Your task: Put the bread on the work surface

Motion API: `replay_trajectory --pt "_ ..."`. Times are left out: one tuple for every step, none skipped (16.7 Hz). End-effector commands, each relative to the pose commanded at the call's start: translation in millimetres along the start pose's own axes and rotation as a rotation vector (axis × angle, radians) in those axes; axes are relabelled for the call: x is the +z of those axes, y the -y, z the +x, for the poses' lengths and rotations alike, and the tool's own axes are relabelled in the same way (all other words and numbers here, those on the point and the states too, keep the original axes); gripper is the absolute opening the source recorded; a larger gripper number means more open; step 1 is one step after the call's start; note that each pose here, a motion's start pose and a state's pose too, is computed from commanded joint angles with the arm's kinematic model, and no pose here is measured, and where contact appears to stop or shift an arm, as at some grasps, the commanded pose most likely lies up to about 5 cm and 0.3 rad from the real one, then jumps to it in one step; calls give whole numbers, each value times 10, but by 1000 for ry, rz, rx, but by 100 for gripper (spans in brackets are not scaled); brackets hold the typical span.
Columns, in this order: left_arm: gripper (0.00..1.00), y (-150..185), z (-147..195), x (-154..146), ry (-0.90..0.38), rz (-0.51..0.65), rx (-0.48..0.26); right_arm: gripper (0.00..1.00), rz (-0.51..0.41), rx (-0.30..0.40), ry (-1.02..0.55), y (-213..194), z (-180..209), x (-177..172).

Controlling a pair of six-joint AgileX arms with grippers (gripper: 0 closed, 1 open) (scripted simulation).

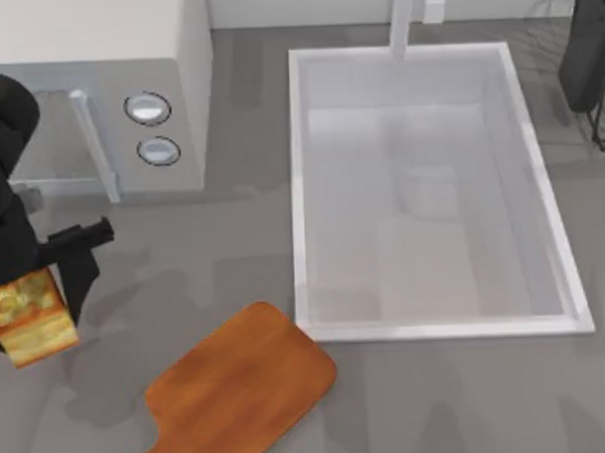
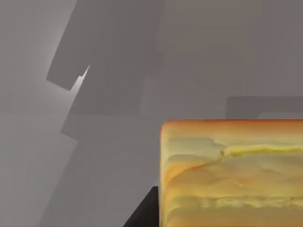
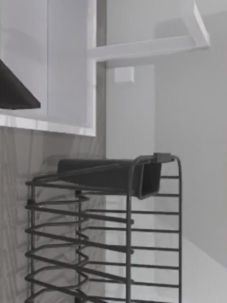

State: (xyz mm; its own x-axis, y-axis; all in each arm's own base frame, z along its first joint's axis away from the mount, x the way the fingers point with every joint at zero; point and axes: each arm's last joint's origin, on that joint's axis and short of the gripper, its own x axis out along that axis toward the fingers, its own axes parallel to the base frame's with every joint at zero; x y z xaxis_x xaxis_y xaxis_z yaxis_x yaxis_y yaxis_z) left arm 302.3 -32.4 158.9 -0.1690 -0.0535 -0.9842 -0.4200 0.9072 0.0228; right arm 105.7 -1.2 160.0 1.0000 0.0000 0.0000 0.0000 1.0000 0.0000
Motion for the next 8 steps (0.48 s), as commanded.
replay_trajectory --pt "0 45 53 -46 -12 -99 7 100 0 0 0 0 0 0" --pt "0 97 95 -100 -21 -200 15 100 0 0 0 0 0 0" --pt "0 157 129 -161 -26 -301 23 100 0 0 0 0 0 0" --pt "0 222 154 -227 -27 -404 31 100 0 0 0 0 0 0" --pt "0 290 173 -298 -25 -506 39 100 0 0 0 0 0 0" --pt "0 362 188 -372 -21 -606 47 100 0 0 0 0 0 0" --pt "0 437 200 -452 -15 -700 54 100 0 0 0 0 0 0" --pt "0 512 213 -536 -7 -786 61 100 0 0 0 0 0 0"
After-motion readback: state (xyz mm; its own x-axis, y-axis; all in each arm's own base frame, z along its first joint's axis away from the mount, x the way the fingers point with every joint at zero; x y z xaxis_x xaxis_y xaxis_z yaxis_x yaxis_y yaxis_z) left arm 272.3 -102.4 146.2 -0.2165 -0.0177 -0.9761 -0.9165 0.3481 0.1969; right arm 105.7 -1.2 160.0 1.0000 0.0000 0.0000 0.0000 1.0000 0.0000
